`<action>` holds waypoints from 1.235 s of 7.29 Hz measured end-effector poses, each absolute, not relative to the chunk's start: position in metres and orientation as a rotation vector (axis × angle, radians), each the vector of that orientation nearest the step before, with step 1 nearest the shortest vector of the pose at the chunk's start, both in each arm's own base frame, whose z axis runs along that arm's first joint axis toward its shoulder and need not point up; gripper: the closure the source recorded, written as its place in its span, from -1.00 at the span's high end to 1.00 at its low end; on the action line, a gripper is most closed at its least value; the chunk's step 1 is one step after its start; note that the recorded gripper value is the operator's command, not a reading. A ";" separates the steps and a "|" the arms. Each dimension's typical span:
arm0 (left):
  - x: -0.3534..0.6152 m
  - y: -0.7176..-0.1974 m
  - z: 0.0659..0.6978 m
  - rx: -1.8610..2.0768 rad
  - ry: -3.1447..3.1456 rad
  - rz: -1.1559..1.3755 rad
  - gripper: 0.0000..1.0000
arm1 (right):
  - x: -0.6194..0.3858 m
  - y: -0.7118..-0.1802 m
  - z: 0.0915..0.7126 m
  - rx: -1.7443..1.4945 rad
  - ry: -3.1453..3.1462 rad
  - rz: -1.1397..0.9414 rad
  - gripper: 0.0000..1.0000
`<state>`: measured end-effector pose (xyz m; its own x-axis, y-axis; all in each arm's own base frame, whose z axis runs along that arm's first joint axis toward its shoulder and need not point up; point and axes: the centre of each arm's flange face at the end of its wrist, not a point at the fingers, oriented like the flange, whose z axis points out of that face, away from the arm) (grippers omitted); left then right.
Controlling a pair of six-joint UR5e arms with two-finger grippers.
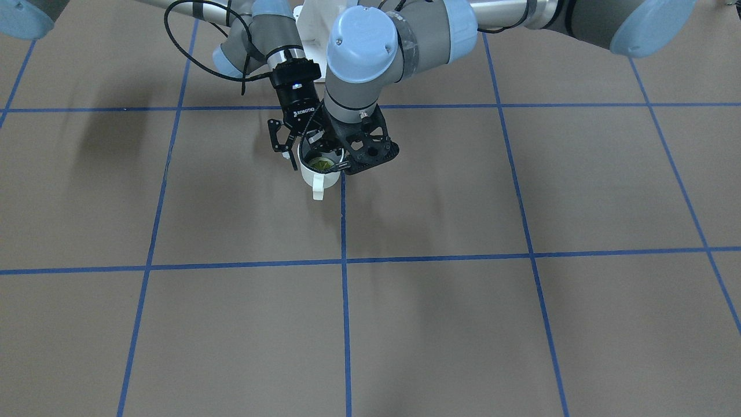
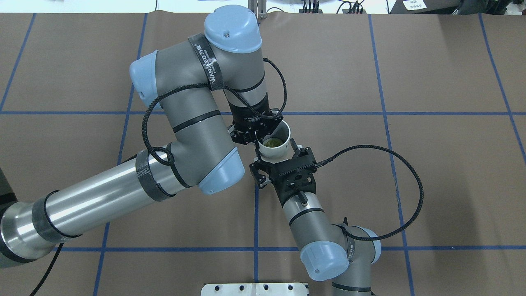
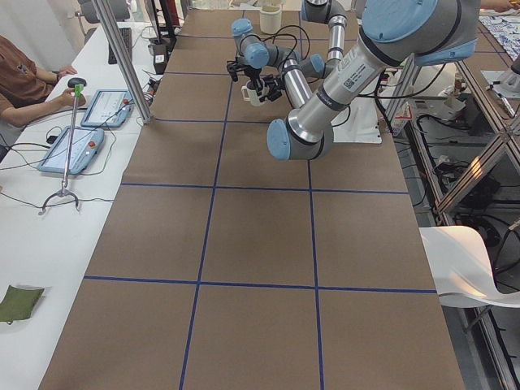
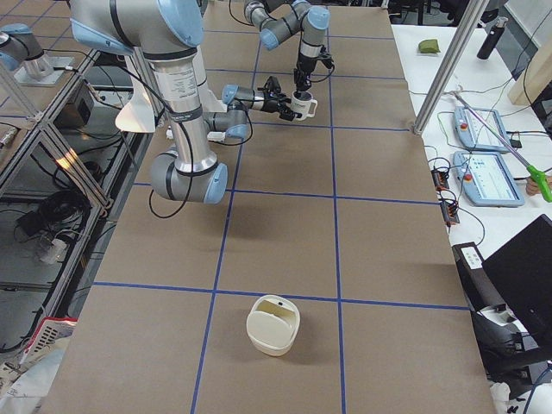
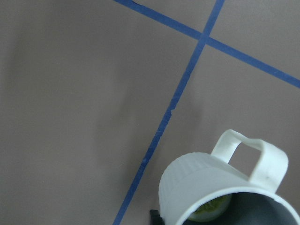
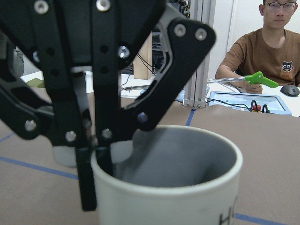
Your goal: Left arm hands cup to right arm to dump lemon
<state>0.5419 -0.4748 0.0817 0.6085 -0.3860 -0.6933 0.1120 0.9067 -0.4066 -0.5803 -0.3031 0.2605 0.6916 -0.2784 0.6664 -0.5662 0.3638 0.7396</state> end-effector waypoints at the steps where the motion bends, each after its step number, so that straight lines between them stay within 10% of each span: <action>1: 0.544 -0.472 0.081 -0.342 0.874 -0.289 -1.00 | -0.580 -0.303 0.261 1.222 -0.836 0.216 0.96; 4: 0.544 -0.469 0.075 -0.341 0.883 -0.281 -1.00 | -0.580 -0.303 0.261 1.222 -0.835 0.216 0.79; 6: 0.544 -0.469 0.072 -0.340 0.886 -0.280 -1.00 | -0.580 -0.304 0.263 1.222 -0.832 0.215 0.10; 7: 0.544 -0.469 0.071 -0.338 0.887 -0.280 0.53 | -0.580 -0.304 0.263 1.222 -0.832 0.214 -0.13; 8: 0.543 -0.468 0.070 -0.336 0.889 -0.279 1.00 | -0.580 -0.303 0.262 1.222 -0.832 0.211 -0.16; 9: 0.538 -0.469 0.064 -0.328 0.900 -0.277 1.00 | -0.581 -0.302 0.263 1.221 -0.832 0.208 -0.16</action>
